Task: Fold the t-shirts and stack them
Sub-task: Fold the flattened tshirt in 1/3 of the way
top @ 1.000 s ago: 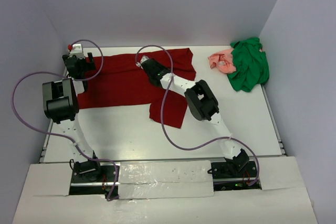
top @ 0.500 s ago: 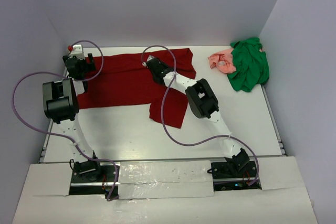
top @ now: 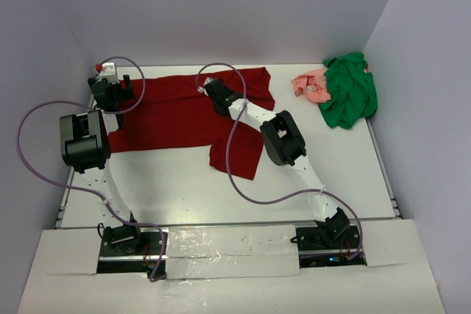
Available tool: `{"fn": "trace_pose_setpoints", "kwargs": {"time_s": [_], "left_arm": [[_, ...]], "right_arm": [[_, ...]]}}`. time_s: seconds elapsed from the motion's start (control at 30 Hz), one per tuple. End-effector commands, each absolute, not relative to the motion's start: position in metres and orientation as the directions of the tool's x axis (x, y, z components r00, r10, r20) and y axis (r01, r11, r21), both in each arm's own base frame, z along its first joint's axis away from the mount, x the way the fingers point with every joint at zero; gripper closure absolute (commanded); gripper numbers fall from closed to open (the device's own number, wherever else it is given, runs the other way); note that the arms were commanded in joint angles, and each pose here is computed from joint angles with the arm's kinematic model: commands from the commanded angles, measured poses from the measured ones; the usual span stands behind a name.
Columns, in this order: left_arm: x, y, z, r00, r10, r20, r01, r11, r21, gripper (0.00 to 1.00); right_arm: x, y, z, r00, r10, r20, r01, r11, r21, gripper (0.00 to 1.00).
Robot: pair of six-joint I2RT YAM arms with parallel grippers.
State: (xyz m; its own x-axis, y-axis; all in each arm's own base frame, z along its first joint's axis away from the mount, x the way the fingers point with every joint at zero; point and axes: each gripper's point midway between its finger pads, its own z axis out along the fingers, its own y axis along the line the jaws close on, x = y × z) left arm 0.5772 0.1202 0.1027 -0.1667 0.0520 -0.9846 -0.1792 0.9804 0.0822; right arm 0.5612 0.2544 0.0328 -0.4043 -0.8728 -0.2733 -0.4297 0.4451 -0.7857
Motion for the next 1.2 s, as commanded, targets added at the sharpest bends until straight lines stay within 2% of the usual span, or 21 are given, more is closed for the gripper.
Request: {"fn": "trace_pose_setpoints", "kwargs": {"time_s": [0.0, 0.53, 0.83, 1.07, 1.17], "left_arm": [[0.581, 0.117, 0.147, -0.062, 0.078, -0.995, -0.184, 0.979, 0.088, 0.01], [0.578, 0.116, 0.150, -0.046, 0.087, -0.995, -0.183, 0.979, 0.094, 0.01], [0.577, 0.115, 0.149, -0.046, 0.090, -0.995, -0.178, 0.979, 0.097, 0.01], [0.578, 0.115, 0.148, -0.053, 0.097, -0.994, -0.175, 0.979, 0.105, 0.01], [0.578, 0.115, 0.145, -0.060, 0.099, -0.993, -0.176, 0.978, 0.108, 0.01]], "right_arm": [[0.567, 0.263, 0.037, -0.380, -0.878, -0.292, -0.422, 0.445, -0.790, 0.67], [0.577, 0.267, 0.043, -0.308, -0.916, -0.256, -0.392, 0.368, -0.843, 0.66], [0.577, 0.266, 0.036, -0.310, -0.920, -0.240, -0.410, 0.358, -0.839, 0.70], [0.578, 0.265, 0.037, -0.319, -0.915, -0.245, -0.423, 0.369, -0.828, 0.87], [0.576, 0.264, 0.037, -0.323, -0.913, -0.250, -0.428, 0.376, -0.822, 0.89]]}}
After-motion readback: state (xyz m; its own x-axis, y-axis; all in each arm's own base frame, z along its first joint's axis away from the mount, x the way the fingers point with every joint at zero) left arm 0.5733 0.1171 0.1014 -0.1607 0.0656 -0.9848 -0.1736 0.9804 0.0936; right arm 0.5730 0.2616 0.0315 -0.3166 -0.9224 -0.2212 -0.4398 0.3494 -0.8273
